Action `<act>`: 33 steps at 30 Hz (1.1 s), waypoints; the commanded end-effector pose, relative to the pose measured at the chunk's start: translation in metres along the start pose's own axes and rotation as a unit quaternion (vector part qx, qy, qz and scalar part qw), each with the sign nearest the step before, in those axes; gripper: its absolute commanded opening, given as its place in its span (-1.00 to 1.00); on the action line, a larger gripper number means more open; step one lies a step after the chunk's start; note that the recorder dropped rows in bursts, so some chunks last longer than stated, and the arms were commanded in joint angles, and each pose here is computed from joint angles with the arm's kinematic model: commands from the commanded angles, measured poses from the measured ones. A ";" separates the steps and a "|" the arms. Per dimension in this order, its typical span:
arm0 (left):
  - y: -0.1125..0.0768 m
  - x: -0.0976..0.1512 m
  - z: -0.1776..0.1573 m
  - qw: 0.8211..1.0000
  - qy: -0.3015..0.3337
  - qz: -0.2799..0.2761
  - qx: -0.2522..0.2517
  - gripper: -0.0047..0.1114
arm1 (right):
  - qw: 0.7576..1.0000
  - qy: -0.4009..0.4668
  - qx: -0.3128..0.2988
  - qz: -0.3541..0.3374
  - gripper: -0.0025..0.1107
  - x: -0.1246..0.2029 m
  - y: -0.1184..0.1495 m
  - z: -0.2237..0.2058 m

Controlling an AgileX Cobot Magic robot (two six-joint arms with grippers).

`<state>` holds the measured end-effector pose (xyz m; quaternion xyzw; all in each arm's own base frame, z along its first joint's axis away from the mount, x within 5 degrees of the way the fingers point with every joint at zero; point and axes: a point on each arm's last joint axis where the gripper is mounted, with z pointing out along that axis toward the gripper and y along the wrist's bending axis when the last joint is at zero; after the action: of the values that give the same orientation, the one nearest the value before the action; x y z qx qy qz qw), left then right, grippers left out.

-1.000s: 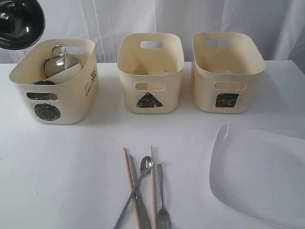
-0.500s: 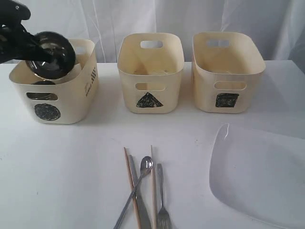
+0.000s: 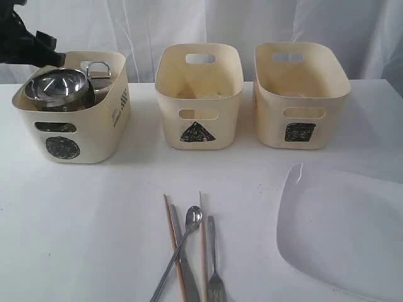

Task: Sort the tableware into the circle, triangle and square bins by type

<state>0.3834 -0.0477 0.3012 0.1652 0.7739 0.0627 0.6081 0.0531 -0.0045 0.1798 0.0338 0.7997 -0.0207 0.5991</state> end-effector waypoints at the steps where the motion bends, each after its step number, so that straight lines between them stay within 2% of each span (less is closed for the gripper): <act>1: 0.006 -0.025 -0.036 0.999 0.014 -0.029 0.018 0.14 | 1.000 -0.008 0.003 -0.003 -0.96 -0.001 0.000 0.000; 3: 0.006 -0.031 -0.053 0.998 0.038 -0.036 0.036 -0.12 | 1.000 -0.008 0.003 -0.003 -0.96 -0.001 0.000 0.000; 7: 0.002 -0.031 -0.081 0.990 0.110 -0.035 0.082 -0.85 | 1.000 -0.008 0.002 -0.001 -0.96 -0.001 0.000 0.000; 9: -0.003 -0.023 -0.093 0.979 0.165 -0.035 0.111 -0.91 | 1.000 -0.008 0.002 -0.001 -0.96 -0.001 0.000 0.000; 10: -0.008 -0.011 -0.101 0.965 0.219 -0.052 0.131 -0.92 | 1.000 -0.008 0.002 -0.001 -0.96 -0.001 0.000 0.000; 11: -0.011 -0.004 -0.104 0.958 0.244 -0.066 0.137 -0.92 | 1.000 -0.008 0.002 -0.001 -0.96 -0.001 0.000 0.000; 17: -0.024 0.036 -0.124 0.919 0.327 -0.189 0.115 -0.92 | 1.000 -0.008 0.002 -0.001 -0.96 -0.001 0.000 0.000; 19: -0.026 0.045 -0.136 0.917 0.327 -0.200 0.109 -0.92 | 1.000 -0.008 0.002 -0.001 -0.96 -0.001 0.000 0.000; 21: -0.025 0.047 -0.156 0.926 0.310 -0.192 0.103 -0.92 | 1.000 -0.008 0.002 -0.001 -0.96 -0.001 0.000 0.000; 22: -0.022 0.045 -0.170 0.935 0.289 -0.182 0.095 -0.92 | 1.000 -0.008 0.002 -0.001 -0.96 -0.001 0.000 0.000; 24: -0.013 0.034 -0.211 0.960 0.218 -0.160 0.070 -0.92 | 1.000 -0.008 0.002 -0.001 -0.96 -0.001 0.000 0.000; 25: -0.007 0.028 -0.244 0.977 0.161 -0.134 0.046 -0.92 | 1.000 -0.008 0.002 -0.001 -0.96 -0.001 0.000 0.000; 27: 0.000 0.027 -0.291 0.989 0.087 -0.118 0.006 -0.92 | 1.000 -0.008 0.002 -0.001 -0.96 -0.001 0.000 0.000; 30: 0.000 0.047 -0.345 0.988 0.024 -0.147 -0.036 -0.92 | 1.000 -0.008 0.002 -0.001 -0.96 -0.001 0.000 0.000; 33: -0.011 0.088 -0.368 0.983 0.069 -0.164 -0.041 -0.92 | 1.000 -0.008 0.002 -0.001 -0.96 -0.001 0.000 0.000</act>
<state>0.0291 0.0052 0.3364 0.0274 0.7981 0.0053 0.6019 0.0531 -0.0044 0.1798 0.0344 0.7996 -0.0199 0.5992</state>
